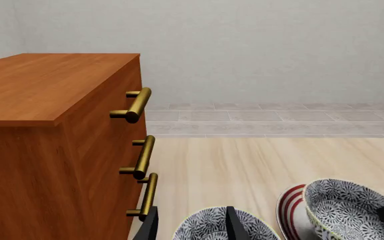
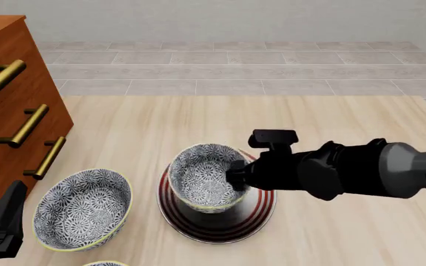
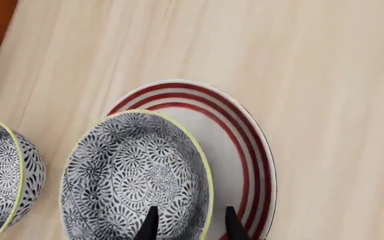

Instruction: Pick up the bowl and put it in the front on the plate.

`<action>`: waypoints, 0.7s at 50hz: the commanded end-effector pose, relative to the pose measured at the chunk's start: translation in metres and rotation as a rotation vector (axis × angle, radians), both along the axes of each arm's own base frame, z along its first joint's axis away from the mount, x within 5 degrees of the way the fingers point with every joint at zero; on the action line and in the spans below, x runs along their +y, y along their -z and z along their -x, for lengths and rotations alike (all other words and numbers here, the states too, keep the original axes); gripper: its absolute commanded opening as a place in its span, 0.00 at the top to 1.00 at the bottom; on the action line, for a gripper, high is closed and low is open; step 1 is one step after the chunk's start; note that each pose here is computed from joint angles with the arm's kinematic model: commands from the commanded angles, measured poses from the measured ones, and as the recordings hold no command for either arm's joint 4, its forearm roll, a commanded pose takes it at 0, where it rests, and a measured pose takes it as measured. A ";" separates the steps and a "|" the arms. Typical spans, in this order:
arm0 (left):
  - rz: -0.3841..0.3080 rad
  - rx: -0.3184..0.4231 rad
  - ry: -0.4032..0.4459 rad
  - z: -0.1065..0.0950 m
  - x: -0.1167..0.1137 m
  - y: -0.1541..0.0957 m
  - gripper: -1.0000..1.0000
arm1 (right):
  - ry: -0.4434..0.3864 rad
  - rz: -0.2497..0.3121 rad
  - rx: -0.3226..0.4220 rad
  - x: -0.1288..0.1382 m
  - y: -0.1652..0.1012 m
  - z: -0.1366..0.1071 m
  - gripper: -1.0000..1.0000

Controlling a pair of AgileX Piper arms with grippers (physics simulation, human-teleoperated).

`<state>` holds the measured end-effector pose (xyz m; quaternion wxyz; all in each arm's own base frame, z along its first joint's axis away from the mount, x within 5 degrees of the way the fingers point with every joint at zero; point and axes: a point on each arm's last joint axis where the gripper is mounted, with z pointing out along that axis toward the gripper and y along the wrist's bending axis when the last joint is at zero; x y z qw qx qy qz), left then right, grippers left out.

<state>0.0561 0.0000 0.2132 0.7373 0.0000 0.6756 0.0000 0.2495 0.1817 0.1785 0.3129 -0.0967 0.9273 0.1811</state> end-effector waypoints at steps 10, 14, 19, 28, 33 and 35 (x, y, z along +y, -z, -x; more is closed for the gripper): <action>0.000 0.000 0.000 0.000 0.000 0.000 0.00 | 0.028 0.007 -0.052 -0.016 -0.013 -0.013 0.00; 0.000 0.000 0.000 0.000 0.000 0.000 0.00 | 0.030 0.006 -0.076 -0.019 -0.023 -0.015 0.00; 0.000 0.000 0.000 0.000 0.000 0.000 0.00 | 0.036 0.001 -0.131 -0.026 -0.051 -0.022 0.00; 0.000 0.000 0.000 0.000 0.000 0.000 0.00 | 0.024 -0.005 -0.174 -0.025 -0.077 -0.026 0.00; 0.000 0.000 0.000 0.000 0.000 0.000 0.00 | 0.013 -0.006 -0.206 -0.025 -0.087 -0.027 0.00; 0.000 0.000 0.000 0.000 0.000 0.000 0.00 | 0.011 -0.012 -0.221 -0.024 -0.092 -0.027 0.00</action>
